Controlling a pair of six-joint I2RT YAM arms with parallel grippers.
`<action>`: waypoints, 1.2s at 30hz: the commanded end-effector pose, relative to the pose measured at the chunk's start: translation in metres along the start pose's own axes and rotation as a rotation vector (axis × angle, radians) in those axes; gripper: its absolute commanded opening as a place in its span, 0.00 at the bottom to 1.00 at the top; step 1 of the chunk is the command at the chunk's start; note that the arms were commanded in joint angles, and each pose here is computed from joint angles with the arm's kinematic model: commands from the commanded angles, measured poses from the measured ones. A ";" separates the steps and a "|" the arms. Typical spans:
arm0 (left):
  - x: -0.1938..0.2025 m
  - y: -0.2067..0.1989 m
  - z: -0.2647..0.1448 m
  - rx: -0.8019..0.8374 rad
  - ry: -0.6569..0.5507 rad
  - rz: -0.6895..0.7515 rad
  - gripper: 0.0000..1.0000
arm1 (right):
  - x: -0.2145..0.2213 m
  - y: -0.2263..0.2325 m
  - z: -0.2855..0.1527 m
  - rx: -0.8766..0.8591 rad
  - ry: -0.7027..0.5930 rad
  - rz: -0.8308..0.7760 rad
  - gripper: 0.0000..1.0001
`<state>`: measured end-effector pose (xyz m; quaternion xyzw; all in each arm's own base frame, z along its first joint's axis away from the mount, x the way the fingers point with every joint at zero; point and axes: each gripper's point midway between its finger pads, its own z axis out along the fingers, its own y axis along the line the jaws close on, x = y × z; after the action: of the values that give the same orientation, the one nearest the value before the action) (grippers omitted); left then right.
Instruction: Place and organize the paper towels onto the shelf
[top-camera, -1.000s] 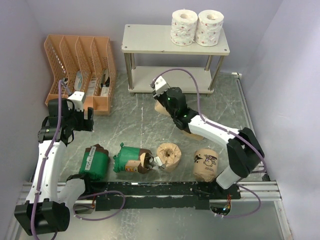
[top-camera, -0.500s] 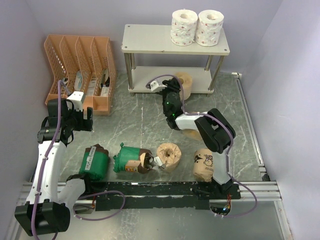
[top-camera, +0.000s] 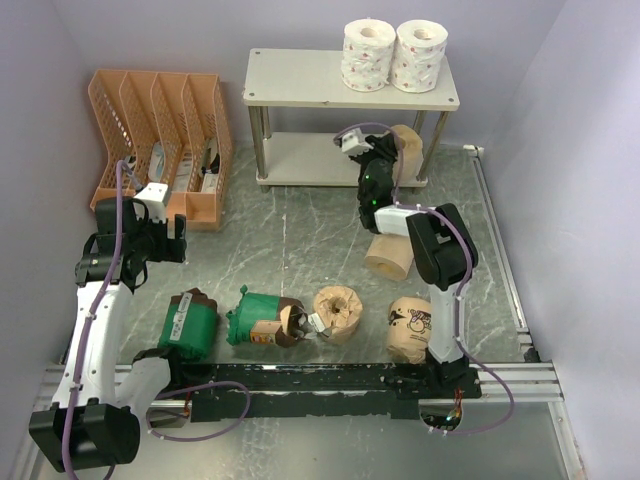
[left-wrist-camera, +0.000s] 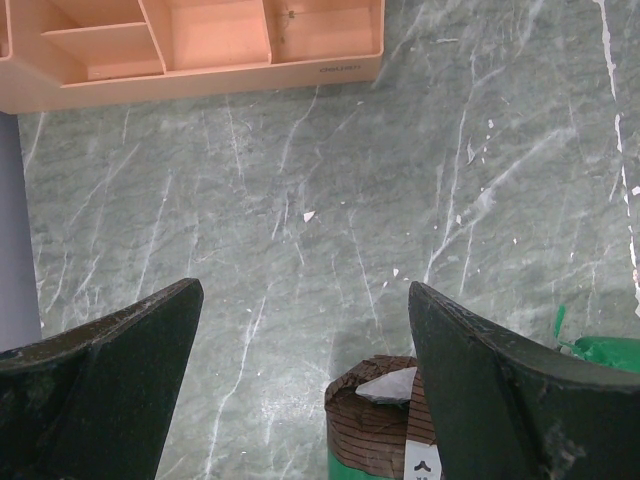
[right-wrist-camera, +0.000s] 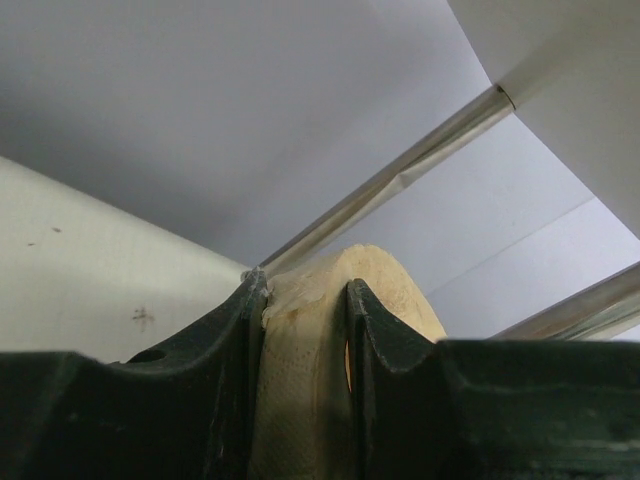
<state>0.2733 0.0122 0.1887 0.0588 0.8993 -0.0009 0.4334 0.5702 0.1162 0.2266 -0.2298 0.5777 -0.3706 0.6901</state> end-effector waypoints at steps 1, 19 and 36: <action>-0.010 0.003 -0.003 -0.015 -0.025 -0.005 0.95 | 0.003 -0.006 0.019 0.005 -0.009 0.065 0.00; -0.006 0.018 -0.004 -0.053 -0.019 -0.041 0.95 | 0.061 0.012 0.061 -0.023 0.083 0.105 0.00; -0.007 0.021 -0.007 -0.059 -0.034 -0.042 0.95 | -0.040 -0.043 -0.002 0.057 -0.056 0.228 0.96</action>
<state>0.2726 0.0315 0.1858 0.0268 0.9032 0.0130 0.4282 0.5977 0.0899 0.2139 -0.2000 0.6150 -0.3261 0.6895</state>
